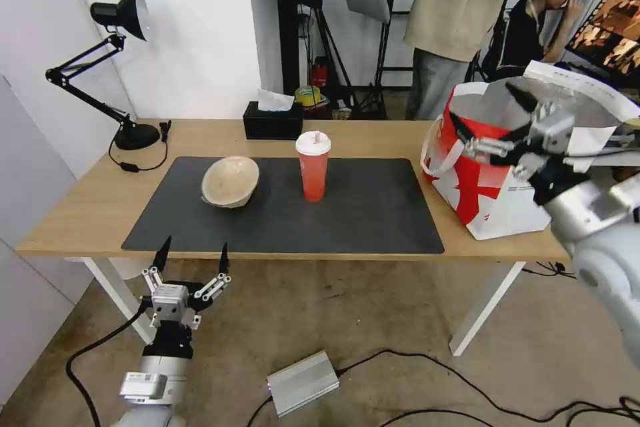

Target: Pick up the trash from the table and place it into the takeout bag.

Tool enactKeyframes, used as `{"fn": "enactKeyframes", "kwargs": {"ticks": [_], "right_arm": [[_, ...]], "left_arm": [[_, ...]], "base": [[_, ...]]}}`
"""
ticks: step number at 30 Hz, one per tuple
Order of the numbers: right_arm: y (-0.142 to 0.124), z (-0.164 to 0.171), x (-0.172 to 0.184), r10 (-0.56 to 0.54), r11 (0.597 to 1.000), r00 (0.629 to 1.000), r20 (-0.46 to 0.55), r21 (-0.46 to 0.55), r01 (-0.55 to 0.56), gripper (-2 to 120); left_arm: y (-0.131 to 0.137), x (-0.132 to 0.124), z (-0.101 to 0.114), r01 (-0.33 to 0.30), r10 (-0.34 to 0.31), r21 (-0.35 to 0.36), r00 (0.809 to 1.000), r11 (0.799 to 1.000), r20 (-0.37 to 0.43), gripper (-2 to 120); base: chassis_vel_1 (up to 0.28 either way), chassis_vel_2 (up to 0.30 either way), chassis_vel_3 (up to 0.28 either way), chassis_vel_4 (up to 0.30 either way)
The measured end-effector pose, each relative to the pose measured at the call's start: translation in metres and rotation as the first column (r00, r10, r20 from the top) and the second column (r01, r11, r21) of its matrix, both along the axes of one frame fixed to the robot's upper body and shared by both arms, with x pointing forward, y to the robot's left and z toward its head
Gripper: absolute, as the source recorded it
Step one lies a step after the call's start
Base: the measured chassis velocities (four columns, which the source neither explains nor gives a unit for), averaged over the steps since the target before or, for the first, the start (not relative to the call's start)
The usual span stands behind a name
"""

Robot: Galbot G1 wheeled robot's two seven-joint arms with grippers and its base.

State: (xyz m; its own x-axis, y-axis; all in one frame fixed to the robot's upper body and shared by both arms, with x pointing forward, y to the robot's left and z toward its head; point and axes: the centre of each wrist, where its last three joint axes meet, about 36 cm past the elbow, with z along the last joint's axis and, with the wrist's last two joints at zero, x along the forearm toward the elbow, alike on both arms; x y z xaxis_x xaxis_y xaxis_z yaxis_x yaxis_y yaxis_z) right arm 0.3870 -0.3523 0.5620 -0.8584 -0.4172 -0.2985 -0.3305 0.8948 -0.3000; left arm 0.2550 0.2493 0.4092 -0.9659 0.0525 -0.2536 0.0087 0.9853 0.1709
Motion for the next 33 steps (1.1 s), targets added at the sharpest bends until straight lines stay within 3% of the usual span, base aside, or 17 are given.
{"fn": "enactKeyframes", "kwargs": {"ticks": [12,33], "right_arm": [[0.013,-0.055,-0.043,0.008,0.999,0.999,-0.036,0.044,-0.006,100],[0.030,-0.114,-0.089,0.020,0.996,0.993,-0.116,0.094,-0.009,100]], "left_arm": [[-0.005,0.000,-0.001,0.012,-0.012,0.003,1.000,1.000,-0.004,100],[-0.005,0.001,0.000,0.017,-0.017,0.008,1.000,1.000,0.002,100]], "base": [[0.000,0.000,0.000,0.000],[0.000,0.000,0.000,0.000]]}}
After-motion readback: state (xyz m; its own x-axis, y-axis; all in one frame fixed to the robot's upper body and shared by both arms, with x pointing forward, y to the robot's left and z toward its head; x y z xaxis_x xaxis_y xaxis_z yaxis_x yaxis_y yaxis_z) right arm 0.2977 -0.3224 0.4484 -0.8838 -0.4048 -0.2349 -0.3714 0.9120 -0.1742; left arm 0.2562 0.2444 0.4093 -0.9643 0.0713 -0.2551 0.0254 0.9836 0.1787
